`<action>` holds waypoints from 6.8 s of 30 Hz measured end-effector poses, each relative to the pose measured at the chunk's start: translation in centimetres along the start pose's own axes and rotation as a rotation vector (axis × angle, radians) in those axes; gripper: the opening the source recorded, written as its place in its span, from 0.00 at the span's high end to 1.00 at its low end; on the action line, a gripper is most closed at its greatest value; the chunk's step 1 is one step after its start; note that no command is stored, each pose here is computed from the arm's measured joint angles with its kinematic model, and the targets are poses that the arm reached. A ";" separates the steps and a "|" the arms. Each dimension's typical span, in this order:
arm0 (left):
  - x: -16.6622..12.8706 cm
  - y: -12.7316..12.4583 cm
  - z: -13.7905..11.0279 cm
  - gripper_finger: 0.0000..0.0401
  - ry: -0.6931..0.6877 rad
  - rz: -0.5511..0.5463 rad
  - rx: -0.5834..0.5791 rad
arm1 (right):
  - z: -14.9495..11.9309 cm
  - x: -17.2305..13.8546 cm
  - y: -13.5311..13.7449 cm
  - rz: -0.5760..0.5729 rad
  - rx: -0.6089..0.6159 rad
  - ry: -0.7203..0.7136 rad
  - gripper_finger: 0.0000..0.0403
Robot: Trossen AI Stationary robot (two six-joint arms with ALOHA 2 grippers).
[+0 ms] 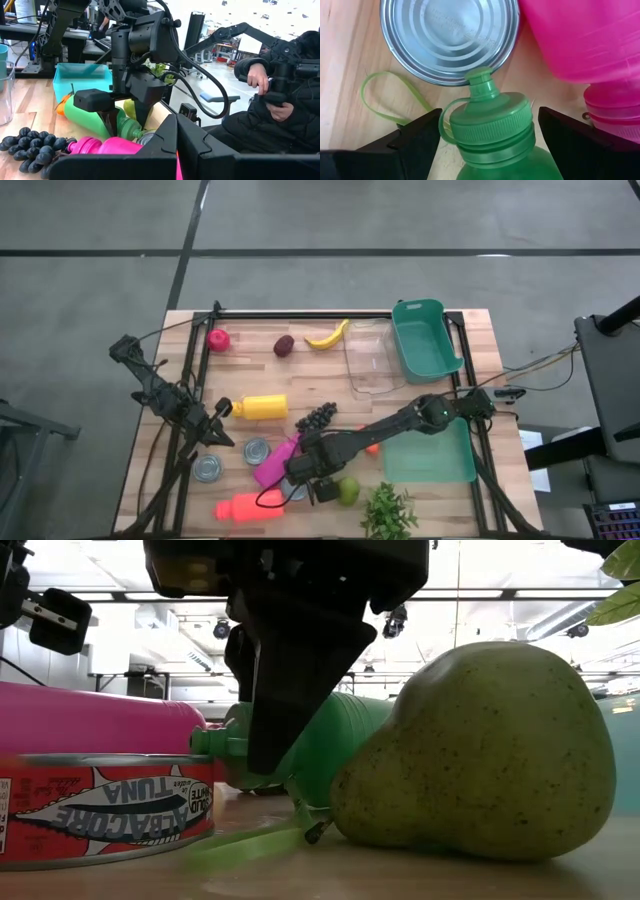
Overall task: Pick & Place Food Item
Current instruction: Put the green water bottle into the green bin
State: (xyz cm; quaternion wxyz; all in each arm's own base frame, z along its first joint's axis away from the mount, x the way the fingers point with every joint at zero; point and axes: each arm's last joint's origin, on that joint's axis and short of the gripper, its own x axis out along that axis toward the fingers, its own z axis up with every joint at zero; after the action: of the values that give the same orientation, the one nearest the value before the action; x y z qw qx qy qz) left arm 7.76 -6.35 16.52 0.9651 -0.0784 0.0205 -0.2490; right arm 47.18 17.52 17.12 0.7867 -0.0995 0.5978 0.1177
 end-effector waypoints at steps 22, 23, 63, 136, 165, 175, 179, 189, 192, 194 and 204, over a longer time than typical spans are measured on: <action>0.0 0.0 0.0 1.00 0.000 -0.001 0.000 | -0.5 0.2 0.0 -0.001 -0.051 0.041 0.20; 0.0 0.0 0.0 1.00 0.000 0.000 0.000 | -0.4 0.2 0.1 -0.001 -0.050 0.038 0.20; 0.0 0.0 0.0 1.00 0.000 0.000 0.000 | -0.3 0.1 0.5 0.004 -0.057 0.020 0.42; 0.0 0.0 0.0 1.00 0.000 0.000 0.000 | -14.2 -5.7 -0.8 -0.158 0.138 -1.248 0.41; 0.0 0.0 0.0 1.00 0.000 0.000 0.000 | -15.7 -2.8 -1.0 -0.109 0.258 -1.369 0.39; 0.0 0.0 0.0 1.00 0.000 0.000 0.000 | -16.5 -2.6 -1.0 -0.106 0.259 -1.376 0.45; 0.0 0.0 0.0 1.00 0.000 0.000 0.000 | -16.7 -2.5 -1.0 -0.103 0.260 -1.375 0.44; 0.0 0.0 0.0 1.00 0.000 0.000 0.000 | -17.3 -2.3 -1.0 -0.096 0.263 -1.373 0.42; 0.0 0.0 0.0 1.00 0.000 0.000 0.000 | -17.3 -2.3 -1.0 -0.096 0.263 -1.374 0.45; 0.0 0.0 0.0 1.00 0.000 0.000 0.000 | -17.3 -2.3 -1.0 -0.096 0.263 -1.374 0.45; 0.0 0.0 0.0 1.00 0.000 0.000 0.000 | -17.5 -2.3 -1.0 -0.097 0.252 -1.381 0.37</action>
State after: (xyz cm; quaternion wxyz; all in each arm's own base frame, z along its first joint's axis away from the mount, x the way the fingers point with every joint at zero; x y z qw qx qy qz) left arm 7.76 -6.35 16.52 0.9652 -0.0784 0.0205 -0.2488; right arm 30.87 11.22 14.73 0.9962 0.0634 -0.0346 0.0485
